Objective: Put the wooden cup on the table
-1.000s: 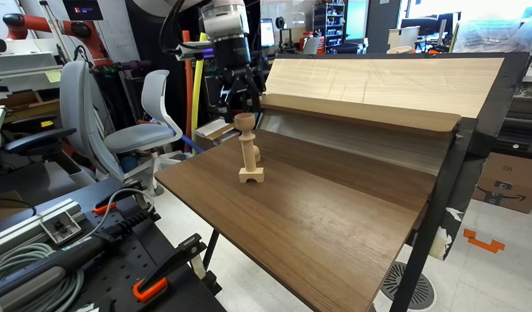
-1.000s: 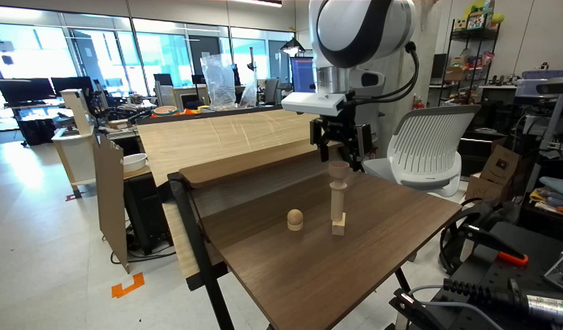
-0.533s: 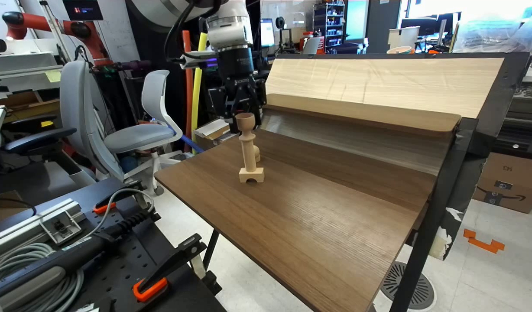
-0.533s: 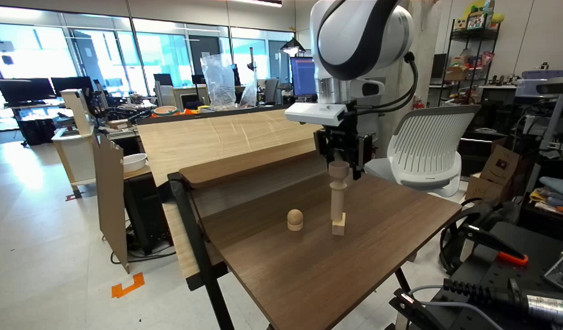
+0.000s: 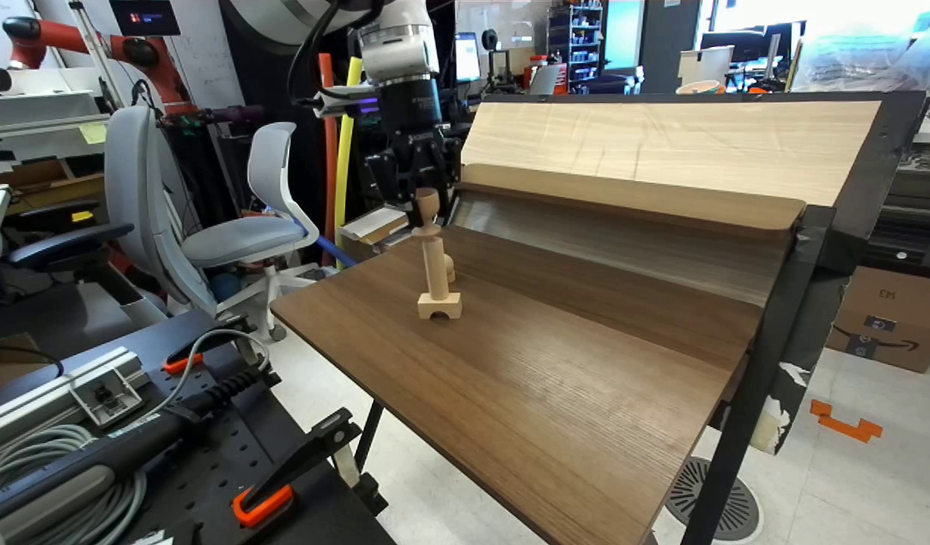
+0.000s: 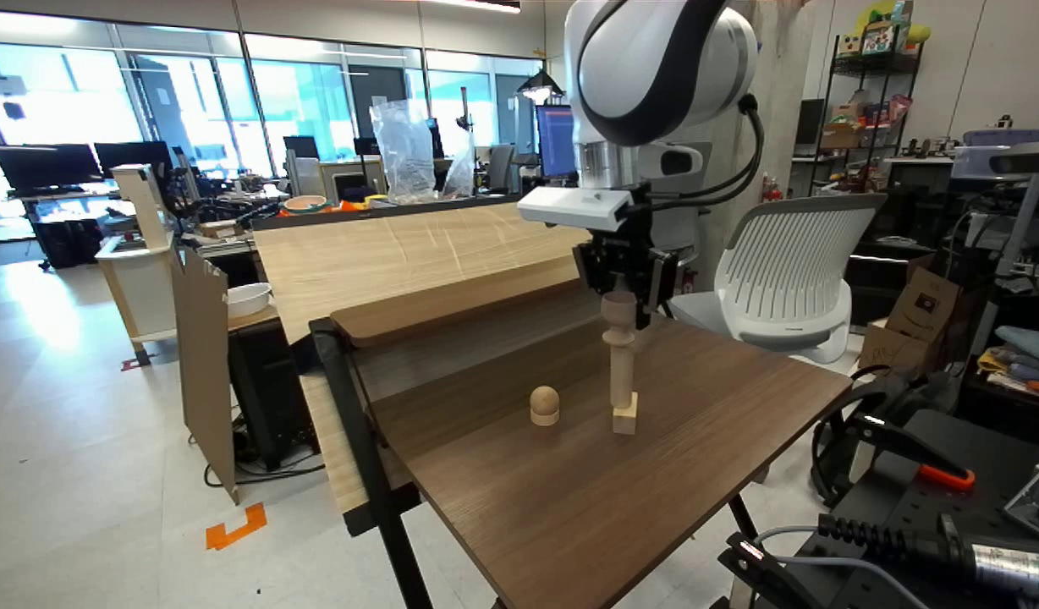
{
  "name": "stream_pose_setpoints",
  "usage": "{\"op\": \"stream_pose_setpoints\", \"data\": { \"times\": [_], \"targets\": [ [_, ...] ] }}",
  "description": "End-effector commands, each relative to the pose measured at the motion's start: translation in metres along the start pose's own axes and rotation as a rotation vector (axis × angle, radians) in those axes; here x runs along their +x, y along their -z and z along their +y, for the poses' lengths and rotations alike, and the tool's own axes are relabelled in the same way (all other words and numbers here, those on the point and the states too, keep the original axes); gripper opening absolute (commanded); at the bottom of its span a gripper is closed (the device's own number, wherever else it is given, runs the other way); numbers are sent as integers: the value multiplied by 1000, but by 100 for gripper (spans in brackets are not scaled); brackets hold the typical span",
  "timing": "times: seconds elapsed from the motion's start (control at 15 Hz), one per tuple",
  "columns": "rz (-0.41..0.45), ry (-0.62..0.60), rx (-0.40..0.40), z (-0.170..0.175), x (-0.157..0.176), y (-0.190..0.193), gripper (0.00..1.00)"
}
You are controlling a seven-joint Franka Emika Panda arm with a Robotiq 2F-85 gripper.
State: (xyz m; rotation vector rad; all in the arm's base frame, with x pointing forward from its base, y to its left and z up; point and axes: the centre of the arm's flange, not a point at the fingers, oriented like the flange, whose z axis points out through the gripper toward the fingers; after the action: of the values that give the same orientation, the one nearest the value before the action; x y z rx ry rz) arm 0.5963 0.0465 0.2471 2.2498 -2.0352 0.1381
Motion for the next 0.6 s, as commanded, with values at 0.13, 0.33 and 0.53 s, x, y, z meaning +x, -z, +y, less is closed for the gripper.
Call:
{"op": "stream_pose_setpoints", "data": {
  "times": [0.13, 0.33, 0.53],
  "targets": [
    [12, 46, 37, 2, -26, 29, 27],
    [6, 69, 26, 8, -42, 19, 27],
    [-8, 90, 9, 19, -59, 2, 27]
  ]
}}
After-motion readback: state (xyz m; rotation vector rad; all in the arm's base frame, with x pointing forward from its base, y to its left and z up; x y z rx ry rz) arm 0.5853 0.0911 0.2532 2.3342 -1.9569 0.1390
